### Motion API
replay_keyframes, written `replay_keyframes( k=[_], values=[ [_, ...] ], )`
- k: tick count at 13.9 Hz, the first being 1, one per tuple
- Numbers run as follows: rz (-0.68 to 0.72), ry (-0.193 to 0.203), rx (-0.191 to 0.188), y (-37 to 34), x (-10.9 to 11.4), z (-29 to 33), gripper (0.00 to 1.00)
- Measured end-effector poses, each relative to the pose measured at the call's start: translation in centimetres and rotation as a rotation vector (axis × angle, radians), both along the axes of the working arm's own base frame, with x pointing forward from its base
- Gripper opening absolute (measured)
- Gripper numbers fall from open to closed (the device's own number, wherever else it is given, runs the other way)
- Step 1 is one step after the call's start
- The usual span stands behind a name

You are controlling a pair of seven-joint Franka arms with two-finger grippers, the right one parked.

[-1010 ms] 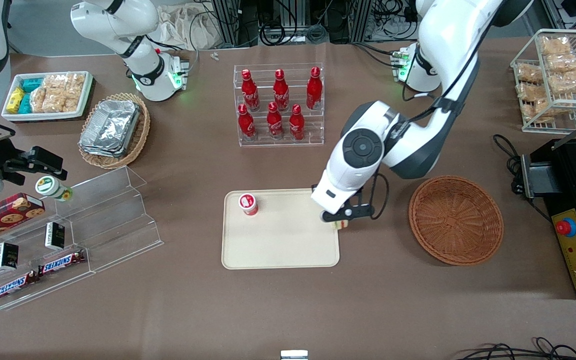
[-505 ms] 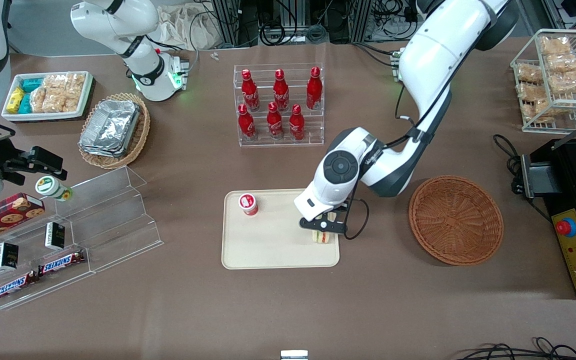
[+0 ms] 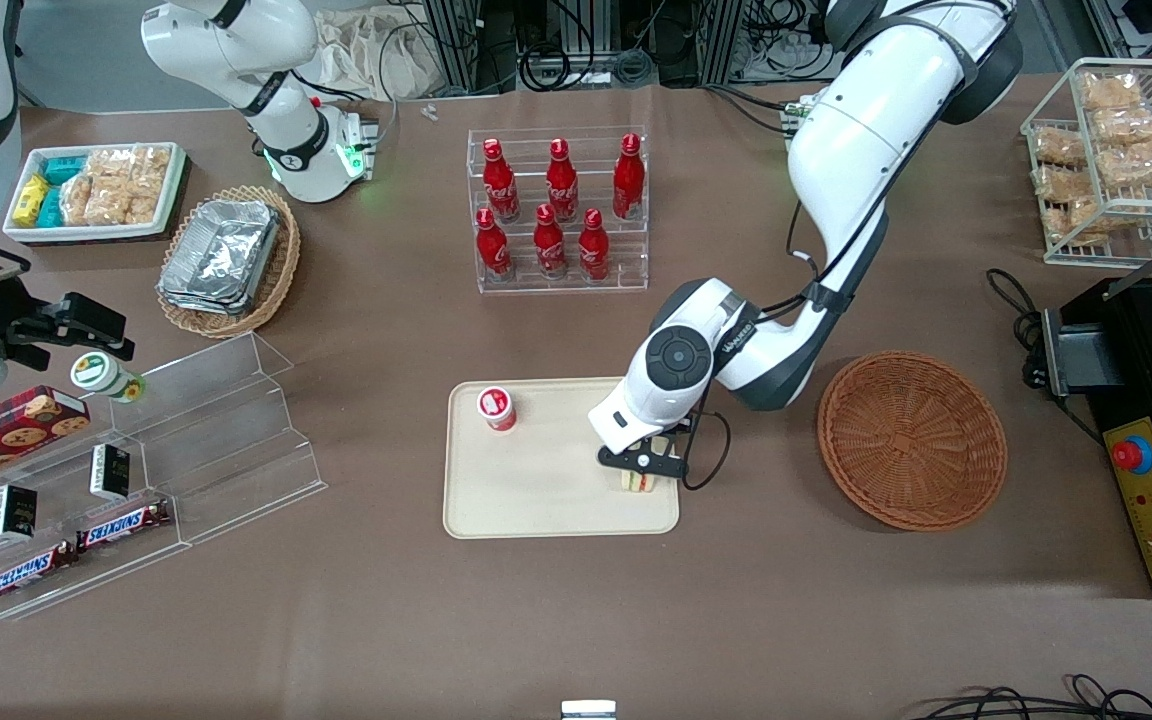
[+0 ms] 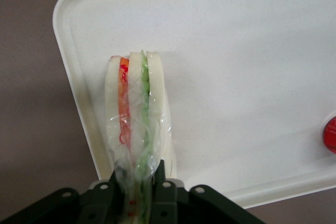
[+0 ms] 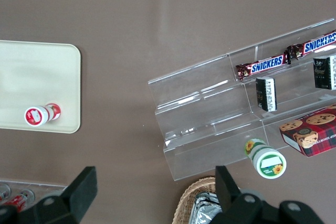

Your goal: Place sandwich from basket to tray

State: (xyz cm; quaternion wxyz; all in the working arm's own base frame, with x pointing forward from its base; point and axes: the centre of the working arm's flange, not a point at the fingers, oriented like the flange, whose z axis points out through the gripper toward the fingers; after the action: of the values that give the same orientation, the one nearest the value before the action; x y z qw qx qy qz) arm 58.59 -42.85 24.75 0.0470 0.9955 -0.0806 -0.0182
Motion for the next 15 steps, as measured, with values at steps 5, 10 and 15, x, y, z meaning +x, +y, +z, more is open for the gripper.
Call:
replay_keyframes(
  k=[5,10,15],
  values=[
    [0.038,0.017,0.056,1.7,0.6,5.8,0.80],
    [0.063,0.117,0.124,10.6,1.8,15.3,1.00],
    [0.039,0.167,0.131,20.9,2.1,23.4,1.00]
  ],
)
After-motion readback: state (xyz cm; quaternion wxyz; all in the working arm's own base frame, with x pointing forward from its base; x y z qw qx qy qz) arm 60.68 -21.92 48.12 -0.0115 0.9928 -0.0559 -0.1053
